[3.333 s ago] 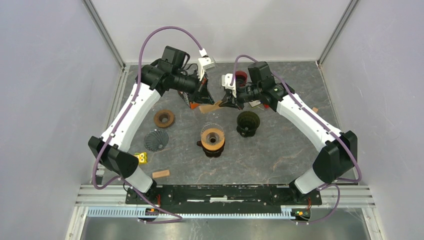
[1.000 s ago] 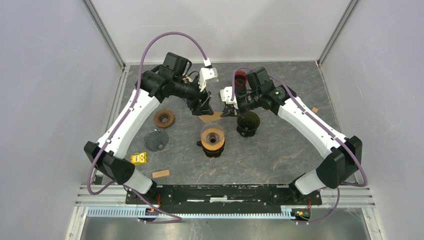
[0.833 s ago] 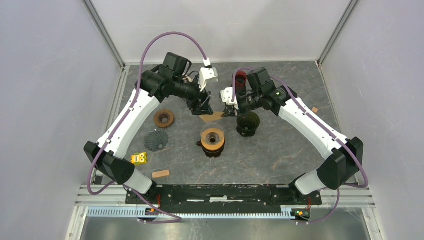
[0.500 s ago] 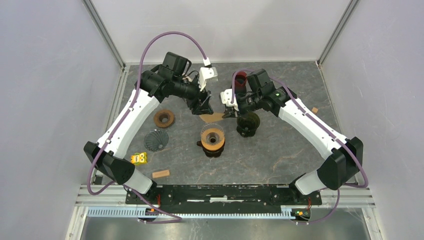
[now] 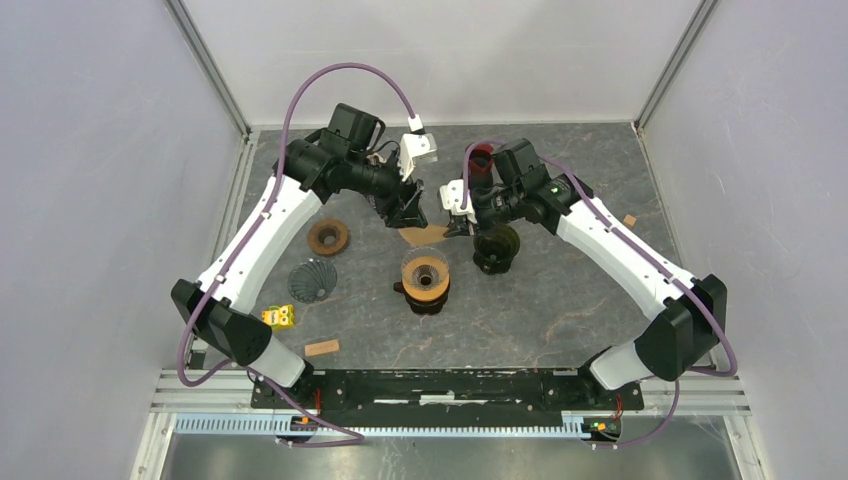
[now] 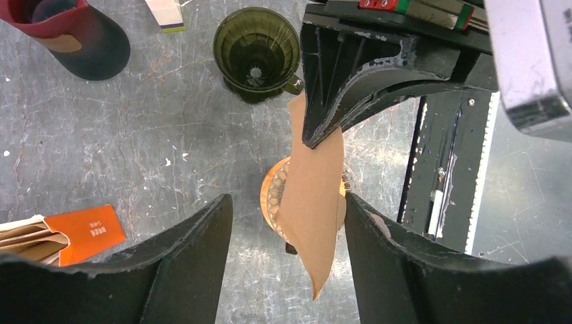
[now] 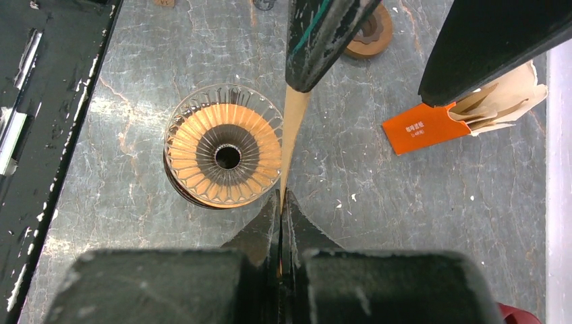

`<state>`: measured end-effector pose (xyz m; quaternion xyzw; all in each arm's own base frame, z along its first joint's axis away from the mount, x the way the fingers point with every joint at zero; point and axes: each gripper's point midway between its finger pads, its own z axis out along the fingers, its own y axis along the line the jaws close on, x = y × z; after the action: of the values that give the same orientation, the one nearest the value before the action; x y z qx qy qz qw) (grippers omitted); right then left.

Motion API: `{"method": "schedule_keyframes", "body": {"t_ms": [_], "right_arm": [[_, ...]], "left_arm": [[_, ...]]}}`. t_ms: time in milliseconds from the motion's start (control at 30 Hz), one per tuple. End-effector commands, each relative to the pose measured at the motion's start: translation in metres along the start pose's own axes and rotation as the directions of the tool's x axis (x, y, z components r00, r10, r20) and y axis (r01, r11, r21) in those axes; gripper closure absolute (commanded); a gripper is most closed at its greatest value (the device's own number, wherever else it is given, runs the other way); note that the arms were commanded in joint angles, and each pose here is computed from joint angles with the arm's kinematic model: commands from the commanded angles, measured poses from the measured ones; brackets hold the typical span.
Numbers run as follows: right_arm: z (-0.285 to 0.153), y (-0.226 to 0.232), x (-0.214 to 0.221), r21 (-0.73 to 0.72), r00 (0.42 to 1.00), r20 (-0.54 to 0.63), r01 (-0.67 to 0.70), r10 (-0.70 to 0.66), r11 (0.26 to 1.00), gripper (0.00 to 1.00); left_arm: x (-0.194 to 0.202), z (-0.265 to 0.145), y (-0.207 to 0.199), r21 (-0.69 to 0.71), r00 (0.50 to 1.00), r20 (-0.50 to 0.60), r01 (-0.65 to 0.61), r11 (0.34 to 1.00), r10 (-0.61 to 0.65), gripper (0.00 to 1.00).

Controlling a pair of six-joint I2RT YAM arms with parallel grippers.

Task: Place the coffee filter in the dripper
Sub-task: Pick up the coffee filter from the coffee filter holder.

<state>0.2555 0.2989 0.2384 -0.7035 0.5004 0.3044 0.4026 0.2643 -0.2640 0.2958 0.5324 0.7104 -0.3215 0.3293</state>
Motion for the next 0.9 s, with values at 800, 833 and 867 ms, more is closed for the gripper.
{"method": "schedule_keyframes", "body": {"t_ms": [800,833,867], "right_arm": [[-0.004,0.006,-0.005,0.017,0.998,0.0,0.055,-0.055,0.998,1.0],[-0.004,0.007,-0.006,0.015,0.998,0.002,0.059,-0.059,0.998,1.0],[-0.004,0.009,-0.005,0.012,0.998,0.001,0.059,-0.059,0.998,1.0]], "left_arm": [[-0.029,-0.023,-0.018,0.048,0.994,0.111,-0.018,0.999,0.013,0.54],[-0.032,-0.024,-0.016,0.036,0.992,0.123,-0.014,0.999,0.01,0.54],[-0.033,-0.023,-0.014,0.026,0.992,0.129,-0.003,1.0,0.0,0.54]]}}
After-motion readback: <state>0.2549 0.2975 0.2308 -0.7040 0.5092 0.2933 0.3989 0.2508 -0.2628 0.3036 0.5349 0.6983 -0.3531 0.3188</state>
